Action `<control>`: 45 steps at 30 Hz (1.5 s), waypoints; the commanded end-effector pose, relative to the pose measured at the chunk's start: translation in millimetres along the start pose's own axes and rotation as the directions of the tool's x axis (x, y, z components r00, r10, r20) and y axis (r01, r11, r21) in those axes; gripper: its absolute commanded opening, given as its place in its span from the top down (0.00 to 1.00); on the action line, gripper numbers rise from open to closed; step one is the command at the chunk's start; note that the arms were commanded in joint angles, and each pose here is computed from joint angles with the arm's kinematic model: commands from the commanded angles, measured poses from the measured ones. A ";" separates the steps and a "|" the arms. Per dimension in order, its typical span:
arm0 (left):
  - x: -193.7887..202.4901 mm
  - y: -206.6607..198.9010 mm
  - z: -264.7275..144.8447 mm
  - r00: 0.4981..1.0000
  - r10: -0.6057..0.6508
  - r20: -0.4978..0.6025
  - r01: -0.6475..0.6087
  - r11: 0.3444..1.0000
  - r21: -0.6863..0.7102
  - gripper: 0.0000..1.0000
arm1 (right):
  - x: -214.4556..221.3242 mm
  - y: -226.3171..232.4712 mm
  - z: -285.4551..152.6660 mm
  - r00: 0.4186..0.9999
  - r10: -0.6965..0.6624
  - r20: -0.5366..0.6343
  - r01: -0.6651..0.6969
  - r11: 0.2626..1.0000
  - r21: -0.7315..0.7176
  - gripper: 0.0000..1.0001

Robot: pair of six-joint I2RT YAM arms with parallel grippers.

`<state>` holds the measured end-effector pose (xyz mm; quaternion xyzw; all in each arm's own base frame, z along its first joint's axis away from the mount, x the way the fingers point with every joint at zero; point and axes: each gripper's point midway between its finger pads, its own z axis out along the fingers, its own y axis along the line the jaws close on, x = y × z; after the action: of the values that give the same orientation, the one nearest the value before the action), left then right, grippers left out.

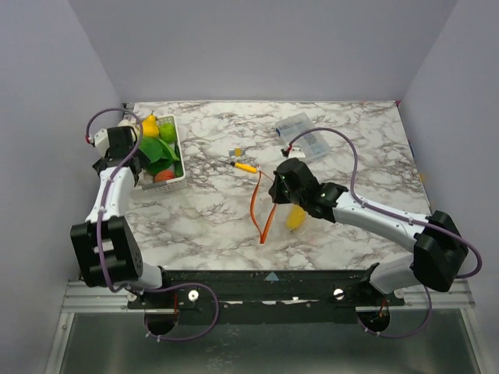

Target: Place the food in the zip-top bag and seal the zipper

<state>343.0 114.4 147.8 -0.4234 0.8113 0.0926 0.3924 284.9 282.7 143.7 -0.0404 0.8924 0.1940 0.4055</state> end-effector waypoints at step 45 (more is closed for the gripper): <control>49.1 -14.5 61.4 0.893 0.231 -0.387 -0.241 0.970 0.021 0.93 | -17.4 -3.9 13.8 0.999 0.032 0.020 -0.030 0.996 -0.086 0.99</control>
<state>395.9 109.0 72.4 -0.3369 0.9112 0.0669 0.2276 305.8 280.6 138.5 -0.0400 0.8865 0.2241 0.4029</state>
